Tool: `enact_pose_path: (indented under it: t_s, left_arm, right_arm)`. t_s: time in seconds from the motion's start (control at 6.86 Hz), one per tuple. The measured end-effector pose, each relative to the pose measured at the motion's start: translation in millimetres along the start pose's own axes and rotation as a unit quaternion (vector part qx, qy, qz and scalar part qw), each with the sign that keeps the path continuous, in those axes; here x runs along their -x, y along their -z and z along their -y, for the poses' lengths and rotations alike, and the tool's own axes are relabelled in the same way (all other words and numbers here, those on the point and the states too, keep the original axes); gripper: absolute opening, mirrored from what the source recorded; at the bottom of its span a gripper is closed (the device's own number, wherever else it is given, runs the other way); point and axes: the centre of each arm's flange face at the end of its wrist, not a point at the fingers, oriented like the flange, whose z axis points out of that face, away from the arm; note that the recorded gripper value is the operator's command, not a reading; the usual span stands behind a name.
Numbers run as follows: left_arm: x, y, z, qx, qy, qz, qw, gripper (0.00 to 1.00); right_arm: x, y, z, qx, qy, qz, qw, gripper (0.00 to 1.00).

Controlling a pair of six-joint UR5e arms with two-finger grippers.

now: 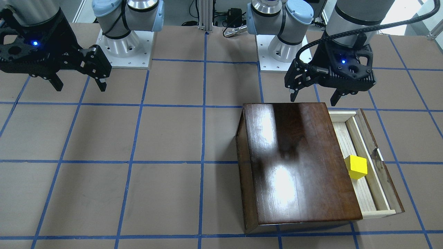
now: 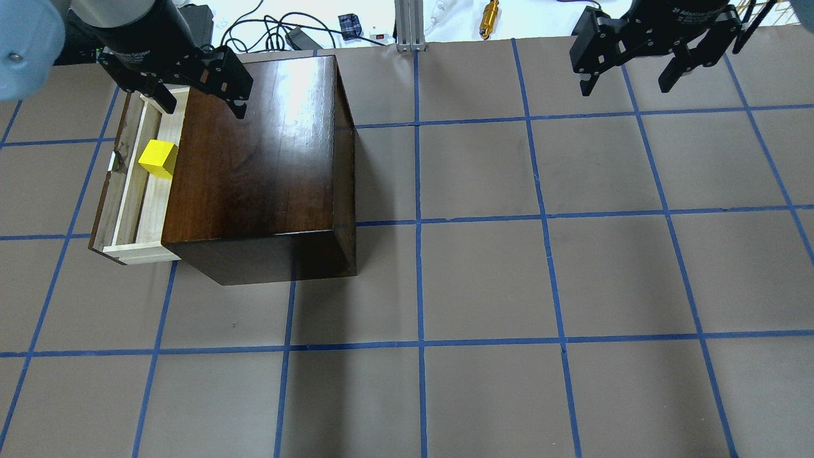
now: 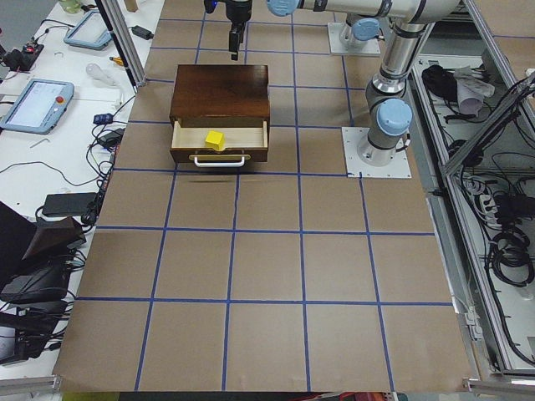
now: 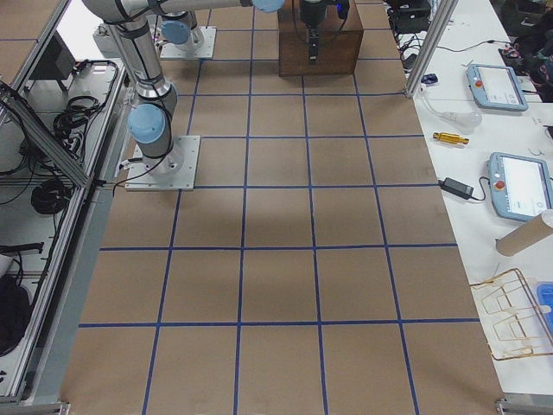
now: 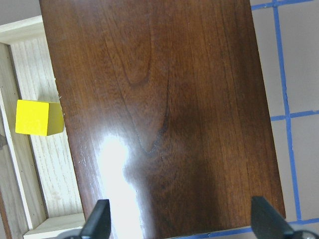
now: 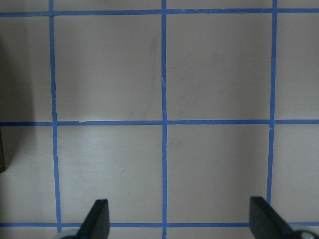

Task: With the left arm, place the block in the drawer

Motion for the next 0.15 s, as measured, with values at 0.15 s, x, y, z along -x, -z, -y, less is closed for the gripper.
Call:
enact_pose_path:
  t_s: [0.15]
  left_arm:
    - [0.8, -0.8, 0.3, 0.001, 0.001, -0.001, 1.0000, 1.00]
  right_arm:
    - [0.1, 0.1, -0.1, 0.000, 0.000, 0.000, 1.0000, 1.00]
